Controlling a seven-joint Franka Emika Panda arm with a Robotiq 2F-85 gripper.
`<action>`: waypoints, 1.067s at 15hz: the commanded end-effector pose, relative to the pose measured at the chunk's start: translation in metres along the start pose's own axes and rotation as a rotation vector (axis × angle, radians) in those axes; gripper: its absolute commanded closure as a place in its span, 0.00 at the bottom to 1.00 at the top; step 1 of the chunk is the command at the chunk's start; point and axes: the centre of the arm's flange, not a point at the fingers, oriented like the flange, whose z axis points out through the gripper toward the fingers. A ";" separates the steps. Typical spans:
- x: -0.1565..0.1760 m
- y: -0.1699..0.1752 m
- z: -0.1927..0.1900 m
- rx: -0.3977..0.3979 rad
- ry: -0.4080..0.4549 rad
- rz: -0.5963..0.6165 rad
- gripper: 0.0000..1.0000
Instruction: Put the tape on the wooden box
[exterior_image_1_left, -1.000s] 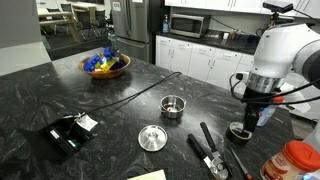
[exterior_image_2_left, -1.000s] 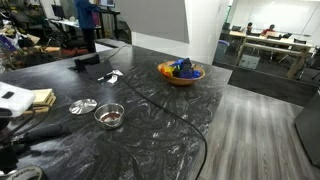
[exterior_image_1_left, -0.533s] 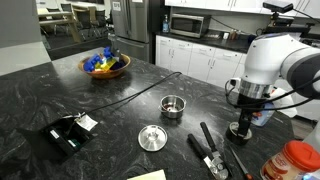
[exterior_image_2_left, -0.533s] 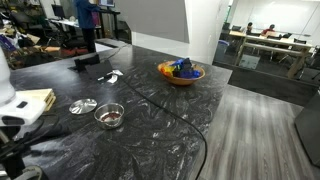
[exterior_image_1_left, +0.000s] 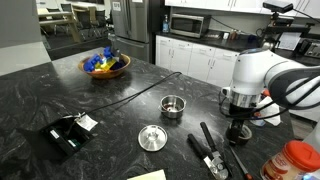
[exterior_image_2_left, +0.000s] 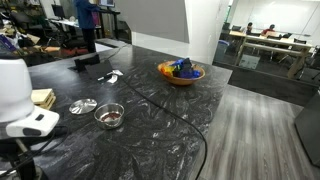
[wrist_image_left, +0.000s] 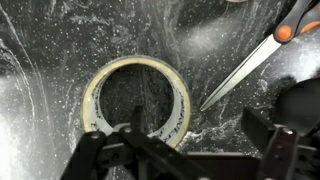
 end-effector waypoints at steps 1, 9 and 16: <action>-0.030 0.014 0.035 0.021 0.021 0.024 0.27; -0.023 0.016 0.024 -0.028 0.059 -0.004 0.82; -0.015 0.029 -0.014 -0.206 0.116 -0.071 0.98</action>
